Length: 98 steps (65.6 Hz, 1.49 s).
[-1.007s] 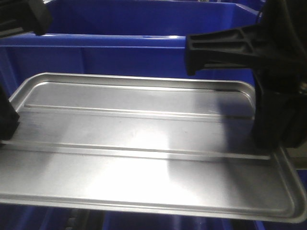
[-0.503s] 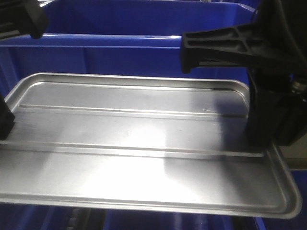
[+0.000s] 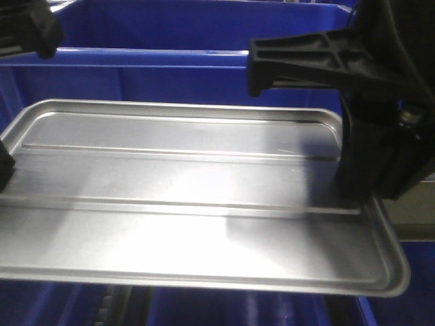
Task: Grab silver tray and place in blue box
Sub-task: 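Lower the tray with both grippers into the blue crate, then open both grippers and raise them out of the crate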
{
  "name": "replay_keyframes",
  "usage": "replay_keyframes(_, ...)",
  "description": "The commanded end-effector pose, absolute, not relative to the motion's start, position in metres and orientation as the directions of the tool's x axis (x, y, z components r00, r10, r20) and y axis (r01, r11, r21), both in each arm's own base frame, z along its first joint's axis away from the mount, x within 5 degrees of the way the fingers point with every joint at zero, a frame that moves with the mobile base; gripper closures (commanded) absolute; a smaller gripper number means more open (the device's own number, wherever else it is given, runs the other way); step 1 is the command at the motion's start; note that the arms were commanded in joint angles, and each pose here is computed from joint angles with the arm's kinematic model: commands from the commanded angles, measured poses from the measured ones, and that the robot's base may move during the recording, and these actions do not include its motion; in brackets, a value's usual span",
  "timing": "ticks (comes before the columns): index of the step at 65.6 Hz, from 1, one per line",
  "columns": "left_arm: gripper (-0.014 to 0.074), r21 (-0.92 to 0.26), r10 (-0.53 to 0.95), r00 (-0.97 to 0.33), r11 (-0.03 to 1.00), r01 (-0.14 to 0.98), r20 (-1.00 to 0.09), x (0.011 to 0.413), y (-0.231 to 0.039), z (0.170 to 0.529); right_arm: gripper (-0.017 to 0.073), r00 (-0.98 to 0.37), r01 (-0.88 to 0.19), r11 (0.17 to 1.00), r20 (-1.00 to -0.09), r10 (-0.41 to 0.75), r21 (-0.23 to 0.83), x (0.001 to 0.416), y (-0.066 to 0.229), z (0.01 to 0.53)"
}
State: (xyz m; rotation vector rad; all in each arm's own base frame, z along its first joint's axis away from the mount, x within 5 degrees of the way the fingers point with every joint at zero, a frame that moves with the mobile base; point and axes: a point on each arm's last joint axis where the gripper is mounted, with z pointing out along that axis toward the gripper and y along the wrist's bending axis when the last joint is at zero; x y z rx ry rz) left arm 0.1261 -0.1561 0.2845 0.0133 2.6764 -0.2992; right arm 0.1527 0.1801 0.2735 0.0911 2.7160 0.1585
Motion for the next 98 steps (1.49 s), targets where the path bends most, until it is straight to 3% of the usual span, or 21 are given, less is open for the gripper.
replay_keyframes(1, 0.0697, -0.205, -0.05, -0.859, 0.977, 0.065, -0.51, 0.131, -0.152, 0.303, 0.0503, -0.873, 0.018, 0.995, -0.484, 0.063, 0.098, 0.158, 0.173, 0.294)
replay_keyframes(16, 0.0698, -0.263, -0.078, -0.773, 0.958, 0.118, -0.63, 0.141, -0.157, 0.354, 0.0503, -0.781, -0.052, 0.99, -0.623, 0.044, 0.135, 0.17, 0.178, 0.343)
replay_keyframes(26, 0.0698, -0.236, -0.066, -0.656, 0.956, 0.175, -0.752, 0.154, -0.155, 0.39, 0.0503, -0.695, -0.079, 0.984, -0.717, 0.06, 0.159, 0.183, 0.178, 0.377)
replay_keyframes(44, 0.0697, -0.229, -0.09, -0.52, 0.951, 0.208, -0.849, 0.21, -0.158, 0.428, 0.0503, -0.566, -0.08, 0.977, -0.816, 0.119, 0.197, 0.235, 0.169, 0.417)
replay_keyframes(60, 0.0698, -0.249, -0.139, -0.441, 0.947, 0.202, -0.887, 0.276, -0.166, 0.413, 0.0503, -0.435, -0.126, 0.959, -0.883, 0.176, 0.253, 0.293, 0.168, 0.416)
replay_keyframes(79, 0.0695, -0.244, -0.13, -0.45, 0.948, 0.205, -0.883, 0.319, -0.174, 0.378, 0.0497, -0.465, -0.099, 0.97, -0.872, 0.154, 0.224, 0.334, 0.17, 0.378)
replay_keyframes(86, 0.0629, -0.235, -0.123, -0.468, 0.953, 0.19, -0.875, 0.32, -0.174, 0.374, 0.0432, -0.475, -0.092, 0.972, -0.867, 0.15, 0.218, 0.336, 0.17, 0.375)
replay_keyframes(98, 0.0438, -0.214, -0.126, -0.487, 0.968, 0.129, -0.865, 0.326, -0.16, 0.37, 0.0187, -0.466, -0.046, 0.981, -0.872, 0.146, 0.189, 0.343, 0.155, 0.374)
